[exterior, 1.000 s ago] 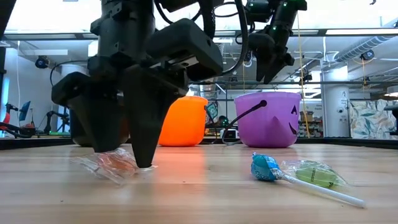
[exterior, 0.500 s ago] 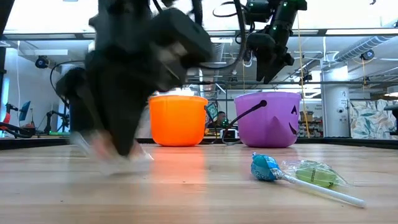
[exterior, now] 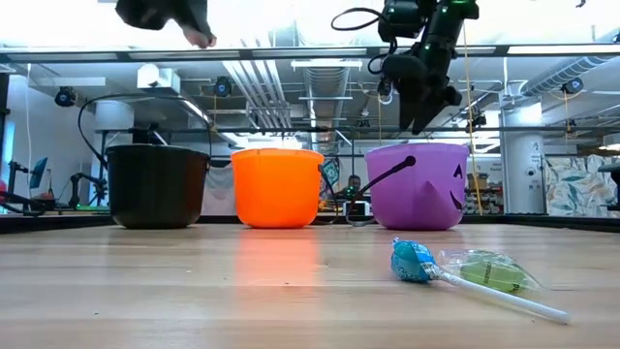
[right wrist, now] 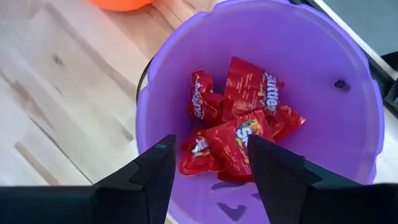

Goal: Sort candy by brand, put in halloween buckets
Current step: Put the orange gummy into the black bucket, then put the green gummy into the black bucket

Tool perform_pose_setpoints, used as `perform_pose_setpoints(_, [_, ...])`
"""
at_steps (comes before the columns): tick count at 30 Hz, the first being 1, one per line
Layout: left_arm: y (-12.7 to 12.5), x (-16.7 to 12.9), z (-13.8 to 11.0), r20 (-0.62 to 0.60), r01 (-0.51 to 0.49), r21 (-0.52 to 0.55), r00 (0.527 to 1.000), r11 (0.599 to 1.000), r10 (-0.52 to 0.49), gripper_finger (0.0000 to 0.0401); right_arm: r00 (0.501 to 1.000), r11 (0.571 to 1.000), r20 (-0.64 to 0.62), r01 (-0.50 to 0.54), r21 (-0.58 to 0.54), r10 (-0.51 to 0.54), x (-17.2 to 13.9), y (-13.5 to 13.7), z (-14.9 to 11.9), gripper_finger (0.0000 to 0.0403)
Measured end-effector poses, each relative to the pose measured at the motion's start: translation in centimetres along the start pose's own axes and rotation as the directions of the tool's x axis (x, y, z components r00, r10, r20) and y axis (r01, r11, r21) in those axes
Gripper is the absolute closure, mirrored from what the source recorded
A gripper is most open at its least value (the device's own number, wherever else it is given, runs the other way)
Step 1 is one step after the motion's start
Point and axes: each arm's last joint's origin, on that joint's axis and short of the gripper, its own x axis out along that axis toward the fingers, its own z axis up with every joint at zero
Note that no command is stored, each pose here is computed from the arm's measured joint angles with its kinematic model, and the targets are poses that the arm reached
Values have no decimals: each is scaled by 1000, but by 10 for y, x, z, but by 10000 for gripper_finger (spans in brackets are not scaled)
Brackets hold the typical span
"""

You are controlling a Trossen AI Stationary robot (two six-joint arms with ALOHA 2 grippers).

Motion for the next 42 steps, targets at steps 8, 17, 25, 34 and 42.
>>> perform_pose_setpoints(8, [101, -39, 62, 102, -218, -119, 968, 969, 230, 401, 999, 994, 38, -32, 109, 28, 6, 1, 2, 211])
perform_pose_setpoints(17, [159, -35, 99, 49, -358, -36, 932, 933, 359, 401, 997, 977, 71, -56, 207, 42, 7, 4, 4, 211])
perform_pose_setpoints(25, [182, -14, 120, -38, -436, 72, 898, 897, 439, 396, 997, 964, 70, -59, 259, 42, 7, 4, 4, 211])
perform_pose_setpoints(34, [188, 13, 131, -130, -468, 168, 862, 868, 490, 302, 976, 935, -5, -208, 288, 219, 1, 13, -3, 211])
perform_pose_setpoints(42, [187, 8, 132, -84, -467, 198, 868, 862, 490, 265, 922, 888, -140, -295, 353, 362, -34, 63, -33, 211])
